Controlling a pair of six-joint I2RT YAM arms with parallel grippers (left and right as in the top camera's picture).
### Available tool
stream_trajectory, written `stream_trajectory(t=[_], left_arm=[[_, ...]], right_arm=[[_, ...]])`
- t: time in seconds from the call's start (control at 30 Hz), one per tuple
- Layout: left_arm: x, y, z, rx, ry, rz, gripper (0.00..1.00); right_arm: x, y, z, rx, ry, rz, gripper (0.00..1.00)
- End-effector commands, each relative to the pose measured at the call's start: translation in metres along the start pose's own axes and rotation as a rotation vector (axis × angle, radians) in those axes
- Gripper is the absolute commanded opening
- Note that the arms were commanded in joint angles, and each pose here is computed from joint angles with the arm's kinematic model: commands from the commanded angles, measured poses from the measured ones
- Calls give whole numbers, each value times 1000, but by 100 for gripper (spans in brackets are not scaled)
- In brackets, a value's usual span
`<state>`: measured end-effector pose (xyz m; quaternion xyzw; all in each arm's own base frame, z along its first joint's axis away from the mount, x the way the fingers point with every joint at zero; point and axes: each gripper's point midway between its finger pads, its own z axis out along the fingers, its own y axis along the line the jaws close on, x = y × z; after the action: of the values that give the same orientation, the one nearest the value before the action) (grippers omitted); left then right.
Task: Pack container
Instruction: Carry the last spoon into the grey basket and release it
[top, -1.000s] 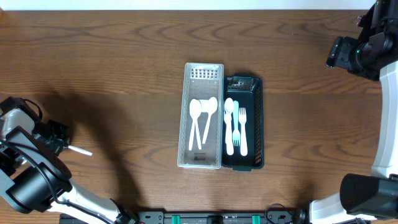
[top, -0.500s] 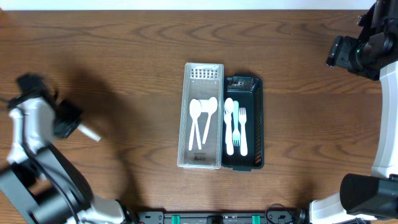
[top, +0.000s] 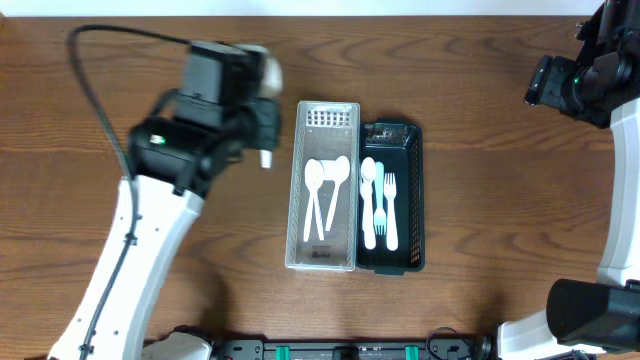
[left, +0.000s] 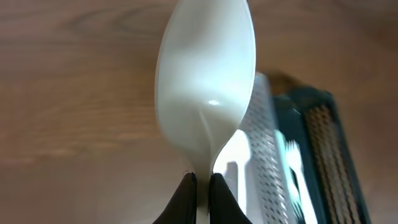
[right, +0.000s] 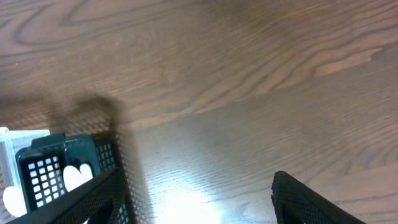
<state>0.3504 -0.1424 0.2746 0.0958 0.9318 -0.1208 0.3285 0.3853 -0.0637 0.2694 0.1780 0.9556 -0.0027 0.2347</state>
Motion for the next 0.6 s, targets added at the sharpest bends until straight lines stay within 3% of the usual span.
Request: stream_trajectory(t=[0.0,0.2,0.57], left_arm=[[16,-28,26,27,80,126,6],[52,-58,86,45,250,151,6],[113,-47,177,-21,489,119,6]], right_arm=[[1,-3,4,7,11,-1,78],[1,-3,4,6,10,-1,78],[0,-3,4,6,9,-2,79]])
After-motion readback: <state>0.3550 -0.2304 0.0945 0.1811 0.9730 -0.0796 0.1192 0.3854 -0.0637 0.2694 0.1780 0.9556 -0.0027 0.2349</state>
